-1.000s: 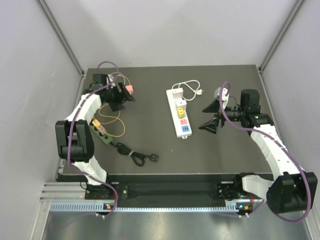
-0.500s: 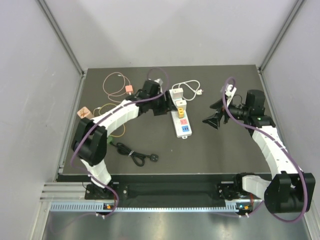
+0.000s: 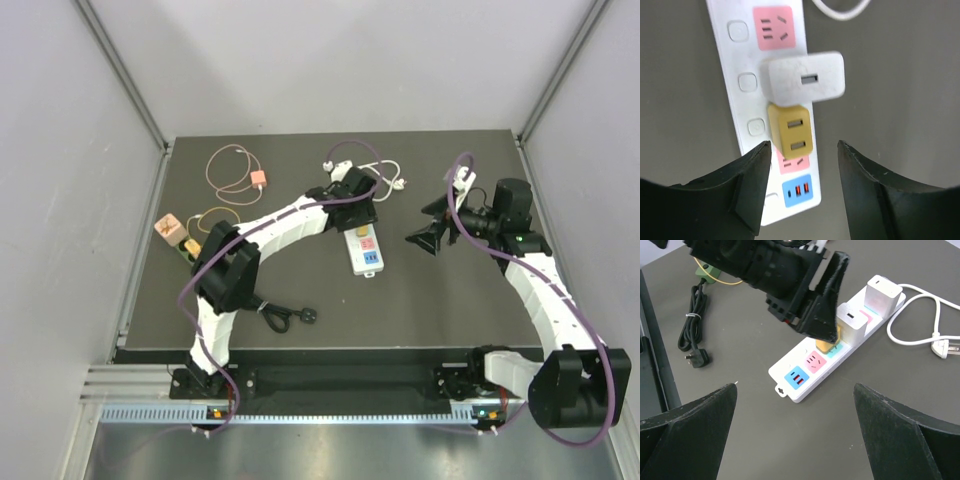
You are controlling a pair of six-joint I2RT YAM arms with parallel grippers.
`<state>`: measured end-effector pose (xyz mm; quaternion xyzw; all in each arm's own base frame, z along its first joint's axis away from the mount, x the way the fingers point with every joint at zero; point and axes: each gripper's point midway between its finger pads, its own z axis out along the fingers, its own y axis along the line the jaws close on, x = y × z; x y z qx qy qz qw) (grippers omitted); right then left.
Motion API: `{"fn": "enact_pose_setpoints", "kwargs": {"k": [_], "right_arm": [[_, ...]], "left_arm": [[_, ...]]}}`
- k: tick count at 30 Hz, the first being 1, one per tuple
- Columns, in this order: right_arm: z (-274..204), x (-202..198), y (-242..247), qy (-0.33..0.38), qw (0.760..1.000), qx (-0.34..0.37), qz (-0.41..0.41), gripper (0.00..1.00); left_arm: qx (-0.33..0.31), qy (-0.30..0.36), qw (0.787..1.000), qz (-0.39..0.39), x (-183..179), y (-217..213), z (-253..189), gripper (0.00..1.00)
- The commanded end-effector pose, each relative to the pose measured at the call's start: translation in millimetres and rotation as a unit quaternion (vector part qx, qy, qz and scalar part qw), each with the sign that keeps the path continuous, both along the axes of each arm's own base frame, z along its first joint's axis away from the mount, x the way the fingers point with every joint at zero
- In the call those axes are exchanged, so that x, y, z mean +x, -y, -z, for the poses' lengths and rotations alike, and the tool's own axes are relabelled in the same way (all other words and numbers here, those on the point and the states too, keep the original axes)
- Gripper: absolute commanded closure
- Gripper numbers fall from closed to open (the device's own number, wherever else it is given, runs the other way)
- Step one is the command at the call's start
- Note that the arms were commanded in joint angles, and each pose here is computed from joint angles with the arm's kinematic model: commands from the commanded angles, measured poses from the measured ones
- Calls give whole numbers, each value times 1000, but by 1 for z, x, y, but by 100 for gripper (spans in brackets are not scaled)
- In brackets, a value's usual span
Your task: Pull the plug off the socket
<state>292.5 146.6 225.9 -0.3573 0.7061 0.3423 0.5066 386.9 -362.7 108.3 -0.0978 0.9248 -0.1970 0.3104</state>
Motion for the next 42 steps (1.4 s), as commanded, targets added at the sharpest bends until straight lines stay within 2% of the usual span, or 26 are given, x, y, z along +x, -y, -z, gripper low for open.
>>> {"fn": "enact_pose_setpoints", "kwargs": {"k": [1, 2, 7, 17, 23, 24, 25, 26, 27, 30, 31, 33, 36, 42], "right_arm": [[-16, 3, 3, 36, 999, 5, 3, 0], [-17, 3, 2, 37, 999, 5, 2, 0], [-18, 2, 2, 39, 999, 5, 3, 0], [-20, 1, 2, 42, 999, 7, 2, 0], [-20, 1, 2, 40, 999, 8, 0, 0], [-20, 0, 2, 41, 999, 8, 0, 0], [-21, 5, 11, 43, 999, 8, 15, 0], [-21, 5, 11, 41, 999, 8, 15, 0], [-21, 5, 11, 41, 999, 9, 16, 0], [-19, 5, 11, 35, 999, 15, 15, 0], [-17, 5, 10, 29, 999, 19, 12, 0], [-14, 3, 6, 12, 999, 37, 1, 0], [-5, 4, -1, -29, 997, 69, -14, 0], [35, 9, -24, -145, 984, 104, -20, 0]], "left_arm": [[28, 21, 998, -60, 22, -10, -10, 40], [27, 29, 998, -57, 25, -5, -16, 40], [73, 8, 995, -65, 28, -4, 7, 43], [92, -7, 994, -59, 26, 2, 29, 48], [100, -2, 994, -54, 27, 3, 33, 67], [98, -1, 994, -52, 28, 4, 32, 85], [98, 3, 994, -49, 29, 5, 31, 95], [93, 7, 995, -46, 29, 6, 26, 100], [93, 9, 995, -45, 28, 6, 23, 100], [72, 33, 996, -27, 24, 7, 1, 100], [50, 64, 997, -15, 29, 15, -14, 100], [26, 81, 996, -5, 19, 8, -27, 100], [-38, 123, 992, 9, 11, 9, -48, 100], [-140, 148, 978, 38, 3, 22, -74, 100]]}}
